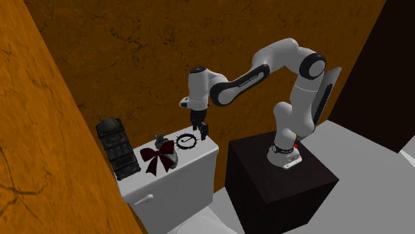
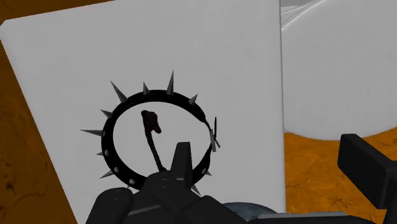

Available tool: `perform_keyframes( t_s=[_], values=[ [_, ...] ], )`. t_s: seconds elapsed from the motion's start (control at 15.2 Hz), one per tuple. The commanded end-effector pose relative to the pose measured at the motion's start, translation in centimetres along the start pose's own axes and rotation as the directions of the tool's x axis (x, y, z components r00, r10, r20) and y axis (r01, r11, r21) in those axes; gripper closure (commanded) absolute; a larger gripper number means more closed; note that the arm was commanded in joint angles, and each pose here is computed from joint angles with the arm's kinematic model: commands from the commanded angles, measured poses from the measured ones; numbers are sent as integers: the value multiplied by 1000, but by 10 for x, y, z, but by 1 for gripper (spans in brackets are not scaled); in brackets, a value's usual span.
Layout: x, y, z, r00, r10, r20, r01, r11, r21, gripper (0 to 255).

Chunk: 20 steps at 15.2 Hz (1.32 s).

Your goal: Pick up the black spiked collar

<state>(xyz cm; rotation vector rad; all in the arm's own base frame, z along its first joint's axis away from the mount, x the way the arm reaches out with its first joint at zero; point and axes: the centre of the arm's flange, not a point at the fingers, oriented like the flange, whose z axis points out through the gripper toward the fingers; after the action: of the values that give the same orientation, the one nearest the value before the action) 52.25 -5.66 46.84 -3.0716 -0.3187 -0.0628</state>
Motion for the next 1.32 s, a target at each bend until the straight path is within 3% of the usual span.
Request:
perform_keyframes(
  t_s=[0.0,0.2,0.86,0.92,1.25],
  values=[
    [17,9,20,1000,-16,18,16,1000,-5,0],
    [42,24,49,998,-39,45,40,999,-12,0],
    [42,27,92,998,-41,47,42,999,-12,0],
    [42,27,92,998,-41,47,42,999,-12,255],
    [41,27,92,998,-41,47,42,999,-12,255]
  ],
)
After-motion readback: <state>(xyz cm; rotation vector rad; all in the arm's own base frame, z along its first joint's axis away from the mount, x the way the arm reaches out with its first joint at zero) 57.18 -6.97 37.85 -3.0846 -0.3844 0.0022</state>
